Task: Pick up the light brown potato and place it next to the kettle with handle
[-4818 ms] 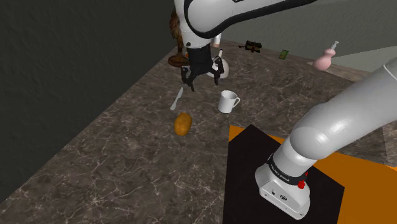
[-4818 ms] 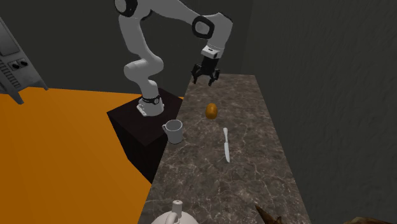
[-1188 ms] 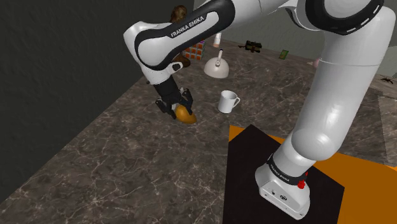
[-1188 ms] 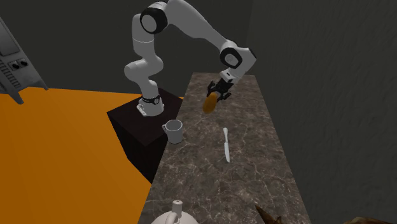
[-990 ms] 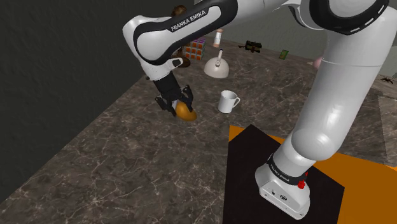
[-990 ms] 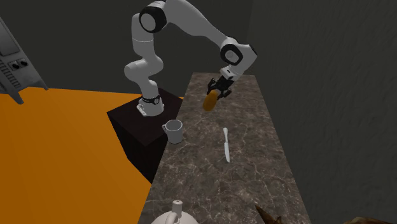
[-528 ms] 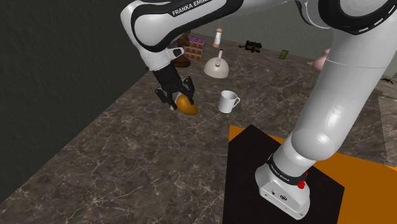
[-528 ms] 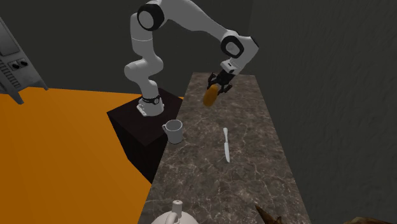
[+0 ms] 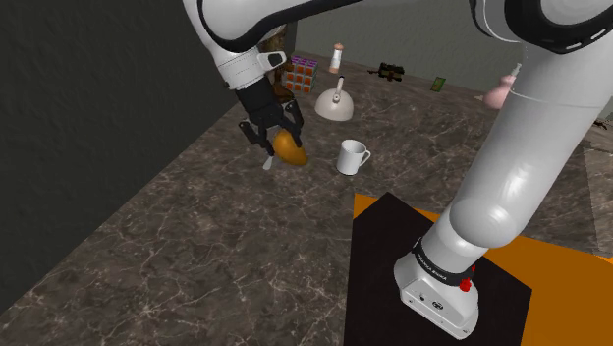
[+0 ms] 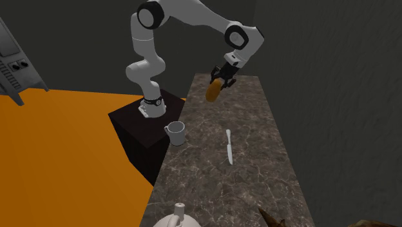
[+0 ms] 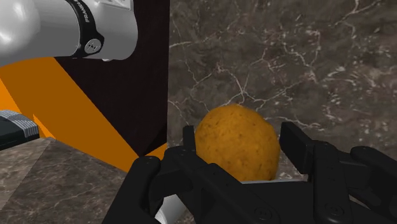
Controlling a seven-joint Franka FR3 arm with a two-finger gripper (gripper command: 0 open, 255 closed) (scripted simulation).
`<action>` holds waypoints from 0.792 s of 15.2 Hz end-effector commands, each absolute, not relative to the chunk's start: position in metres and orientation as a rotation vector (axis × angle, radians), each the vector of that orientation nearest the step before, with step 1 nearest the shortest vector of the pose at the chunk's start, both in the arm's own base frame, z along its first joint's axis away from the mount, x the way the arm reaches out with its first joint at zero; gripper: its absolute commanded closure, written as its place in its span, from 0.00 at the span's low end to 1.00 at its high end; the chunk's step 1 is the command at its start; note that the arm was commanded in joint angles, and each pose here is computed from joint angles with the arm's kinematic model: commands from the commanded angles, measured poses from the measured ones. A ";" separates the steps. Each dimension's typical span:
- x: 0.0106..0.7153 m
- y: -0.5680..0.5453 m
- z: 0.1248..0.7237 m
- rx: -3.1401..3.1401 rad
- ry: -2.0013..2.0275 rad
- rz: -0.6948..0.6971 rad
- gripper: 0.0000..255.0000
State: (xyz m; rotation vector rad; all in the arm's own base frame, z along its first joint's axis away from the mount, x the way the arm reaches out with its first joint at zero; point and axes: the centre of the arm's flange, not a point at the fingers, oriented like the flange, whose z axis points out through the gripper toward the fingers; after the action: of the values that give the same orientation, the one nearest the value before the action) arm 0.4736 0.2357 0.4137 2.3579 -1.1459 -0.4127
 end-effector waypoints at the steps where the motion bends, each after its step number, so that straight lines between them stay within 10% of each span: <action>1: 0.474 0.235 0.424 2.358 -1.146 -0.413 1.00; 12: 0.474 0.235 0.482 2.358 -1.146 -0.413 1.00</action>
State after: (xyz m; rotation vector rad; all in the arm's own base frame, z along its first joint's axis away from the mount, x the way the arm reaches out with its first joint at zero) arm 0.4738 0.2348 0.4767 2.3579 -1.1459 -0.4125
